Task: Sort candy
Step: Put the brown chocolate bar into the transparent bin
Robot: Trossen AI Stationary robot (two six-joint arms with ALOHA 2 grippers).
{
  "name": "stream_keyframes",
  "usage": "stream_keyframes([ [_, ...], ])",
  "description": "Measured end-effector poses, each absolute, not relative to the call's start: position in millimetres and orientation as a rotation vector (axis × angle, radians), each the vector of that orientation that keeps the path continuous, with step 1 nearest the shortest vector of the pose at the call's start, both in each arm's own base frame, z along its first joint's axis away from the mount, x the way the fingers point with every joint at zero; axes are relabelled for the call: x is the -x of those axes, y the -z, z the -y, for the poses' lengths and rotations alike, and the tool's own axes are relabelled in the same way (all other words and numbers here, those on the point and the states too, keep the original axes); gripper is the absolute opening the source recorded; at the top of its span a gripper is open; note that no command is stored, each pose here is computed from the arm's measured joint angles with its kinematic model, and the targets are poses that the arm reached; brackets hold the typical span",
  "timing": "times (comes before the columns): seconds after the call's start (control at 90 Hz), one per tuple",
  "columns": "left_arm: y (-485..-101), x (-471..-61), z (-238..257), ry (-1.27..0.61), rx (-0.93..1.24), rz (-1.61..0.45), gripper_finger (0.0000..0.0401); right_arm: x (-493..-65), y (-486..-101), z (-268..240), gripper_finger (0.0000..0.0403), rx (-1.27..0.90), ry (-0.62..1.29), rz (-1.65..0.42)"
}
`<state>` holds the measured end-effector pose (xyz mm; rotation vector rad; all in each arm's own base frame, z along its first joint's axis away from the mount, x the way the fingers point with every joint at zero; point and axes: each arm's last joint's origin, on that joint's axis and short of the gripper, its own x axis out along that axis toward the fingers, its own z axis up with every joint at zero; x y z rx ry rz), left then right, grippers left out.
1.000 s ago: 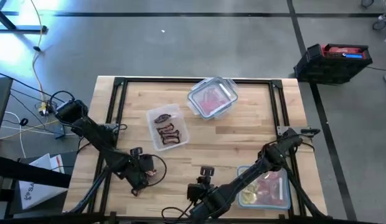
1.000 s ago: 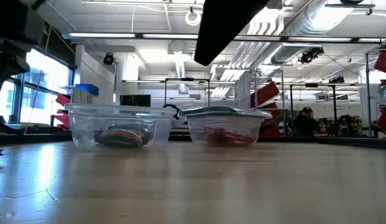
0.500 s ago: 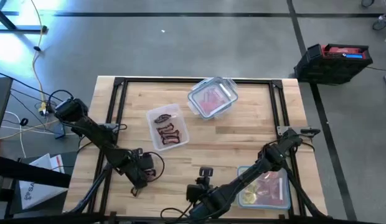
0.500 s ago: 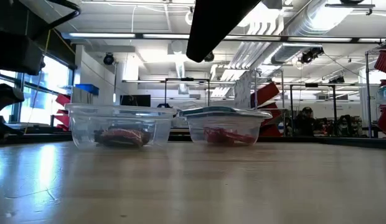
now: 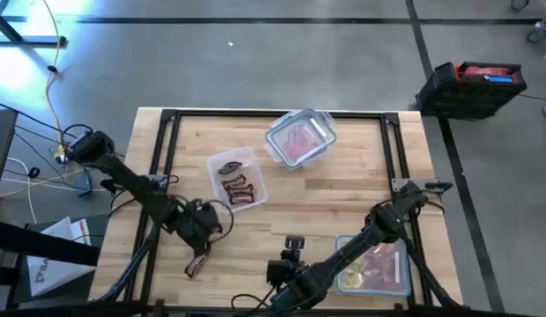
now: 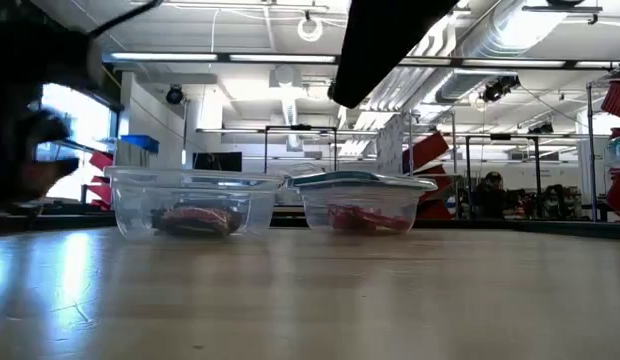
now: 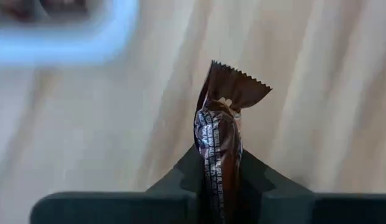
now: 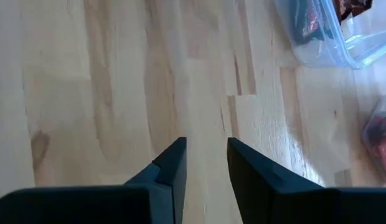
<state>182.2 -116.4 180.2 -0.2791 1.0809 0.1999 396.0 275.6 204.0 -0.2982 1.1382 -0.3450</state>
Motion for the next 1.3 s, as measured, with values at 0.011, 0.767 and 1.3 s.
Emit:
stream_keyframes([
  [0.011, -183, -183, 115, -0.199, 0.276, -1.068, 0.004, -396, -204, -276, 0.0084, 0.298, 0.345, -1.138],
  [0.767, -181, -245, -20, -0.645, 0.006, -1.044, 0.0042, -403, -205, -274, 0.0084, 0.279, 0.329, -1.105],
  [1.3, -155, -250, -27, -0.595, 0.009, -1.19, 0.0114, -401, -205, -277, 0.0084, 0.283, 0.323, -1.103],
])
